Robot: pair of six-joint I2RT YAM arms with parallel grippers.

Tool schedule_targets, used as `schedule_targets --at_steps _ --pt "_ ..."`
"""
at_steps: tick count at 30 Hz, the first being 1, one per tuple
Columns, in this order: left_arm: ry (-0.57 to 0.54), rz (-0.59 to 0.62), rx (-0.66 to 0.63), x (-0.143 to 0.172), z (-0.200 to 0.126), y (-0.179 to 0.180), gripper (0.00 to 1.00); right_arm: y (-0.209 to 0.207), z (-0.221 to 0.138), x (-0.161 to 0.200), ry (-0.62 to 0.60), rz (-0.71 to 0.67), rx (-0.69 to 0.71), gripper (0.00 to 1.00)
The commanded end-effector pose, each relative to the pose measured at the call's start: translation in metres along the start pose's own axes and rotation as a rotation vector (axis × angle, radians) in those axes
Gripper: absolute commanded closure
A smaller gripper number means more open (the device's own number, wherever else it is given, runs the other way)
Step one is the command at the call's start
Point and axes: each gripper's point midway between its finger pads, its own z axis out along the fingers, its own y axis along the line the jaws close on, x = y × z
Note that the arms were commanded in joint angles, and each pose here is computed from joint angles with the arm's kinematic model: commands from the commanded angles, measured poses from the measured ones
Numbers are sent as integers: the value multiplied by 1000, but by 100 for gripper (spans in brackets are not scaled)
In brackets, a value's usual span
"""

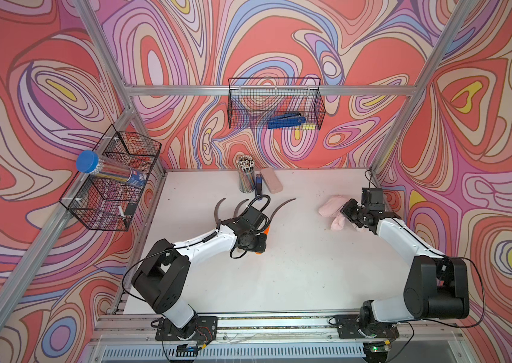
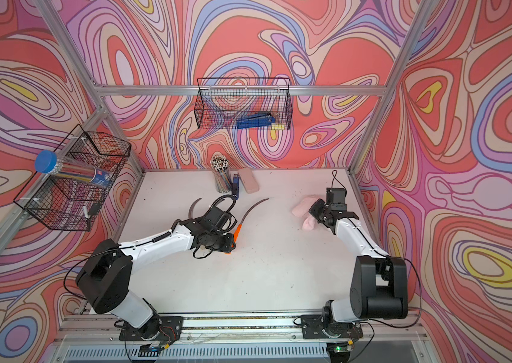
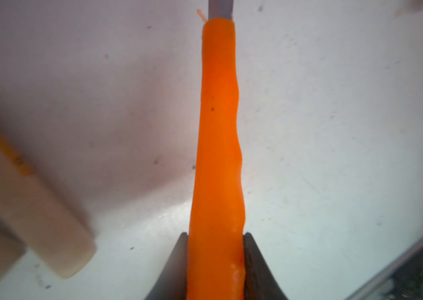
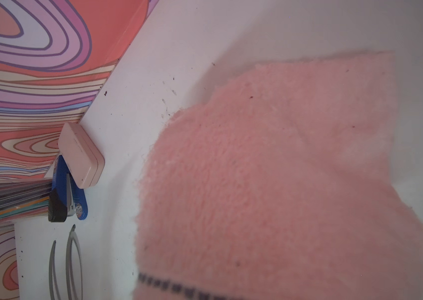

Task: Wipe small sickles with rags
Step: Wipe the small sickle, then adjust the small sickle, then wipe the small sickle.

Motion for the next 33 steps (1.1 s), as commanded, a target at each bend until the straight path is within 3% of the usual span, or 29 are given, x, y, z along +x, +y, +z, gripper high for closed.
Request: schedule_targets --at_steps 1,7,14,17,23,28,33 --pt "-47 -45 386 -29 -23 -79 100 40 -11 4 -50 -99 -72 100" --pt "-167 -79 585 -58 -45 -100 100 77 -9 39 -20 -201 -171 100" --pt "-249 -181 806 -66 -61 -70 100 109 0 69 6 -254 -292 100" --pt "-210 -186 796 -62 -53 -64 100 127 -5 77 18 -289 -371 100" --pt "-267 -159 772 -61 -62 -64 100 163 -21 95 34 -386 -506 100" --pt "-324 -169 784 -70 -84 -52 100 209 -30 154 96 -550 -583 100" --pt "-459 -230 708 -76 -110 -15 100 240 -38 212 195 -621 -725 100"
